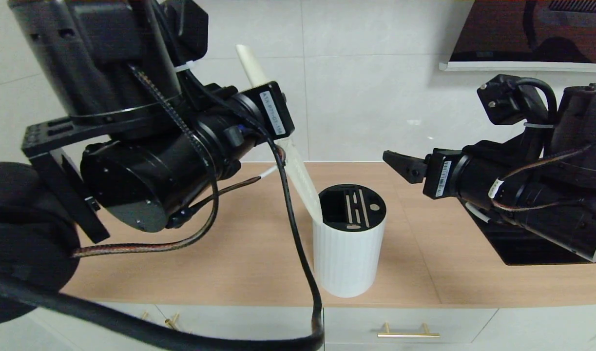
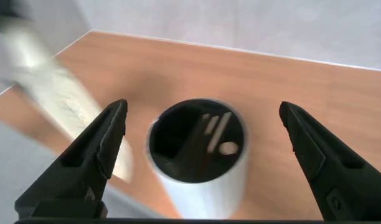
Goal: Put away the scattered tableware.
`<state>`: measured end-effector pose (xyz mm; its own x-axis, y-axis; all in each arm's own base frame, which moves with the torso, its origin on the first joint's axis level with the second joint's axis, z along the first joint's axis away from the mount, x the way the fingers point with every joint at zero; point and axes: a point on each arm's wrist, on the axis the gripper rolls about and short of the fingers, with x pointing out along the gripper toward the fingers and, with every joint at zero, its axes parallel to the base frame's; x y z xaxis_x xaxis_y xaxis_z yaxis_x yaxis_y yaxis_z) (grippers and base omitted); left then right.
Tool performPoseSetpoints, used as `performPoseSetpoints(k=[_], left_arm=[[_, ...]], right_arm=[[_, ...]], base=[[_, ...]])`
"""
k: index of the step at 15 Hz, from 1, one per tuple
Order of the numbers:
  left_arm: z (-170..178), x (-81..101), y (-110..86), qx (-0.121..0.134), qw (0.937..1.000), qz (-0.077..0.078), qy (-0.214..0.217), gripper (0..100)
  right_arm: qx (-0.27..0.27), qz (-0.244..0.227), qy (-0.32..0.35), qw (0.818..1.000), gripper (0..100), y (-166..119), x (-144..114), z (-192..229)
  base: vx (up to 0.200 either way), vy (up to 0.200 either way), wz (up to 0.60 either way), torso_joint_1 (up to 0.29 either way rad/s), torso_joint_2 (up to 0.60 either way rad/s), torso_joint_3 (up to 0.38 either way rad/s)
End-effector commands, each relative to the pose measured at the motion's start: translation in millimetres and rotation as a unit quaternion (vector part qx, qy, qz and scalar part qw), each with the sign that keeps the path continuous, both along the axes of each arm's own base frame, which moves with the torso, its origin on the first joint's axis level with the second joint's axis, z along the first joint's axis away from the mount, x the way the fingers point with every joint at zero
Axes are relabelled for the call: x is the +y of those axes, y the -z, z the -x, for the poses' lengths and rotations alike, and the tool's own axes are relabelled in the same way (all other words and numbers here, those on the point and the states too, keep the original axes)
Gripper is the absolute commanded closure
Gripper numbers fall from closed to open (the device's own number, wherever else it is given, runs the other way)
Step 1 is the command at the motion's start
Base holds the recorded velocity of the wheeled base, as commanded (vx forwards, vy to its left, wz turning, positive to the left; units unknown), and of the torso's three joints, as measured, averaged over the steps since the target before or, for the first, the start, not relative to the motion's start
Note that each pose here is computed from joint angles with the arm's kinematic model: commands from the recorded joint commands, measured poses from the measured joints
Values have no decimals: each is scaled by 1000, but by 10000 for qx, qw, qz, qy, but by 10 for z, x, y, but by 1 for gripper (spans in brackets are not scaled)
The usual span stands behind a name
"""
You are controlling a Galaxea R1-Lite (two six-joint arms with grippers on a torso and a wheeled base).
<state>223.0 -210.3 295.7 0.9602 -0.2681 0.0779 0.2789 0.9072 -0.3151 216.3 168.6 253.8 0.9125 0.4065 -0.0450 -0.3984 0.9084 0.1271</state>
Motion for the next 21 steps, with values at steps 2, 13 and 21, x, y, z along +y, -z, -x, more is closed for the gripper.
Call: performPoseSetpoints(k=[2, 13, 21], left_arm=[[-80, -290, 112, -328, 9990, -94, -301, 100], [-172, -685, 571, -694, 9946, -562, -533, 100], [-253, -787, 778, -532, 9945, -750, -505, 100]], right_arm=[[42, 45, 49, 10000, 0, 37, -15, -25], [90, 83, 56, 9999, 0, 79, 2, -47], [102, 93, 56, 9999, 0, 88, 4, -49]], base=[[0, 0, 0, 0, 0, 0], [0, 0, 0, 0, 0, 0], [0, 0, 0, 0, 0, 0]])
